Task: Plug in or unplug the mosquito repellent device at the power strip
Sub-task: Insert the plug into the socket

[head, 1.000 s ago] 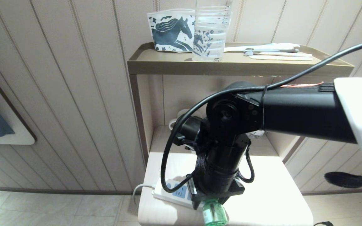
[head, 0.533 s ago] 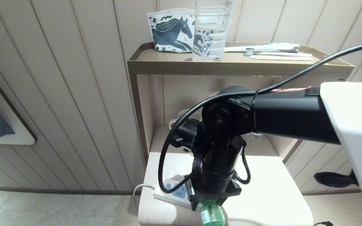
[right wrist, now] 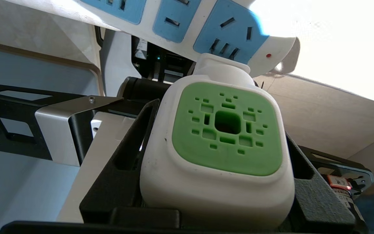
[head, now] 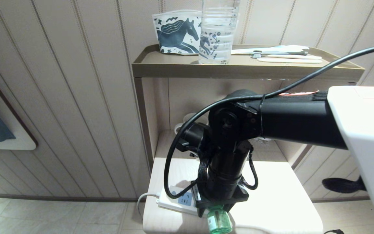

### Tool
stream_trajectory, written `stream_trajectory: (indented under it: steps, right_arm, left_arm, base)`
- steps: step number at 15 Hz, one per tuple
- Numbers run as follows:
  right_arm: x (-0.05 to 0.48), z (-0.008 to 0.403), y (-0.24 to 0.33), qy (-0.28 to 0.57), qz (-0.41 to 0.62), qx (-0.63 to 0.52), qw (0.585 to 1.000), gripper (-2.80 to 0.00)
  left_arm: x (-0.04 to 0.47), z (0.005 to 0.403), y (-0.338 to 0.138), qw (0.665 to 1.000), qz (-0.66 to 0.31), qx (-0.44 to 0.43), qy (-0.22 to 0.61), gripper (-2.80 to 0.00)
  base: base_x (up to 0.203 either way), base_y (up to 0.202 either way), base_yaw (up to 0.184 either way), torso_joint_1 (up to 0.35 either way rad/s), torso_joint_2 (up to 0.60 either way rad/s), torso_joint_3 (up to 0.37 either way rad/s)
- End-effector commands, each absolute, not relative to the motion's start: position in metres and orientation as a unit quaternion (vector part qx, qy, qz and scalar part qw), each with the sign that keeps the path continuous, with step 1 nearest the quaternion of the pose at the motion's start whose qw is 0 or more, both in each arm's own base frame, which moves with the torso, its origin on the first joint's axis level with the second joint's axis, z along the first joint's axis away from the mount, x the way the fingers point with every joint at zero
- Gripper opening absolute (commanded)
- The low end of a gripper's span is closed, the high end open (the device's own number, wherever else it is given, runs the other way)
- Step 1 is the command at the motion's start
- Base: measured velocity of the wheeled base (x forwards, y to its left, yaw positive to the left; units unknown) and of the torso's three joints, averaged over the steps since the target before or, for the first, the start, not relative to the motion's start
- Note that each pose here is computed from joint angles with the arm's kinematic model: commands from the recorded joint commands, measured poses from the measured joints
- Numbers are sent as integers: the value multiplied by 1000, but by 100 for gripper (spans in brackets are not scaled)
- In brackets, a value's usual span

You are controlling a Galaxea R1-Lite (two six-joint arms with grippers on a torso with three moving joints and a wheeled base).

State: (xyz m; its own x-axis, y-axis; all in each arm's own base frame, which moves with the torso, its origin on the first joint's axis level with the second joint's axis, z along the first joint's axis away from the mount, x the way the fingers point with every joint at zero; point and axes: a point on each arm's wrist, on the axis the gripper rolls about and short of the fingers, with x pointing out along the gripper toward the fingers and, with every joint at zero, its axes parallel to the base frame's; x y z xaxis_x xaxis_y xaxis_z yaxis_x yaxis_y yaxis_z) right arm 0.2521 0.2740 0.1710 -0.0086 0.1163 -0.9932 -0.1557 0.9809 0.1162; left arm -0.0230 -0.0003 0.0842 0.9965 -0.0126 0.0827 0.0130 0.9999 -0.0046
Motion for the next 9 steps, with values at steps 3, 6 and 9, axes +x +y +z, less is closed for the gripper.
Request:
stream_trajectory:
  steps: [3, 6, 9]
  right_arm:
    - [252, 166, 273, 711, 88, -18, 697, -280]
    - [253, 168, 273, 709, 89, -17, 700, -280]
    - [255, 170, 270, 705, 86, -13, 703, -280]
  left_arm:
    - [-23, 84, 0, 999, -6, -3, -42, -280]
    - [-23, 84, 0, 999, -6, -3, -42, -280]
    - [-23, 84, 0, 999, -6, -3, -42, -280]
  base:
    - [0, 0, 0, 0, 0, 0]
    - [0, 0, 0, 0, 0, 0]
    - [0, 0, 0, 0, 0, 0]
